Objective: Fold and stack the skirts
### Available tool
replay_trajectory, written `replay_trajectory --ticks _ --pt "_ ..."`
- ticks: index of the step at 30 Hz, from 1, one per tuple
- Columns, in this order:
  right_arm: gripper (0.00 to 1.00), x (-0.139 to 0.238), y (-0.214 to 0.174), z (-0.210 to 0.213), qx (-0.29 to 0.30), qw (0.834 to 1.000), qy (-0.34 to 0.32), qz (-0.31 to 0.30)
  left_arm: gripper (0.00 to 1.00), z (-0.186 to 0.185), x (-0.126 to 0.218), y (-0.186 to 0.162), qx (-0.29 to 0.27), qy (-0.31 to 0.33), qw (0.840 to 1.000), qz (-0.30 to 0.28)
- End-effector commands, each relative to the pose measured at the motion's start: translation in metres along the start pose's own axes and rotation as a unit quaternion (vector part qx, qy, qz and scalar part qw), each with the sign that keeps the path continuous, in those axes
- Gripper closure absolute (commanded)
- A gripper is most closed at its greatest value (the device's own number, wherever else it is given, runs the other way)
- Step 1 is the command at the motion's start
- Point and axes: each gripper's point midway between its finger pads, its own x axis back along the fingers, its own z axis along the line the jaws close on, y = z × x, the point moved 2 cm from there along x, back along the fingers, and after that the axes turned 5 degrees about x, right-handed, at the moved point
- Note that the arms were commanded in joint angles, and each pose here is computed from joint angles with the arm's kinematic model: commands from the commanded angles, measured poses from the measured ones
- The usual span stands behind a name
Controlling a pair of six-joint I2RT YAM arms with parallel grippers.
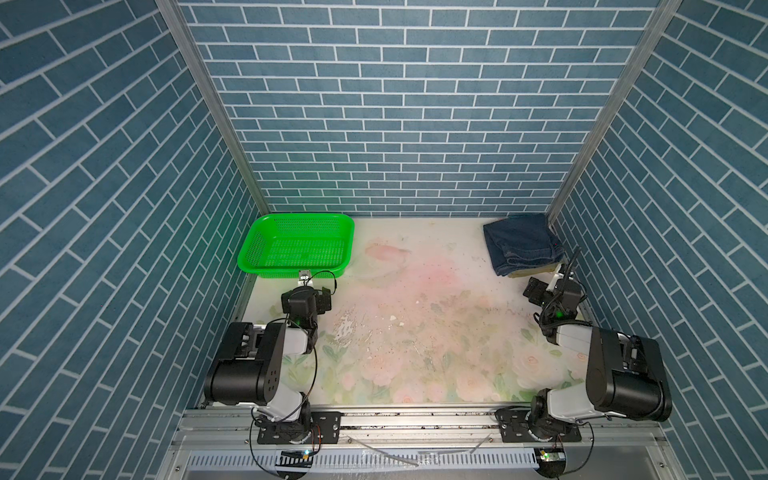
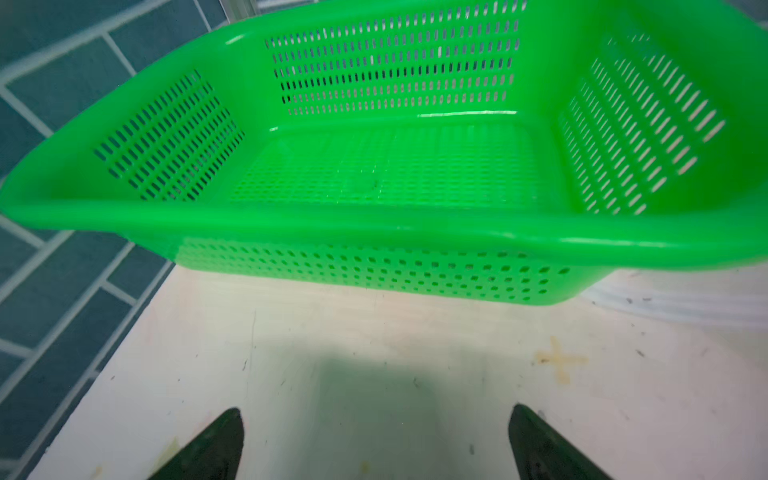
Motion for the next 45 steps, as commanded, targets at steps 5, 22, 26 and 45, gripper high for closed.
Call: replay_trajectory --ticks 5,22,26,45 --pt "0.15 0.014 0.003 0.014 0.041 0.997 0.021 -0.056 0.0 -0.006 0.0 0.023 0.001 -0.014 0.999 -0.043" --pt "0.01 -0.003 -0.012 0.041 0.102 0.993 0.048 -0.029 0.0 -0.007 0.0 0.023 -0.003 -0.01 0.999 -0.045" --pt "0.01 -0.005 -0.012 0.045 0.11 0.992 0.057 -0.025 0.0 -0.011 0.001 0.024 -0.012 -0.013 0.999 -0.045" --pt "0.01 -0.008 -0.013 0.048 0.113 0.991 0.067 -0.017 0.0 -0.011 0.001 0.023 -0.012 -0.012 0.999 -0.045"
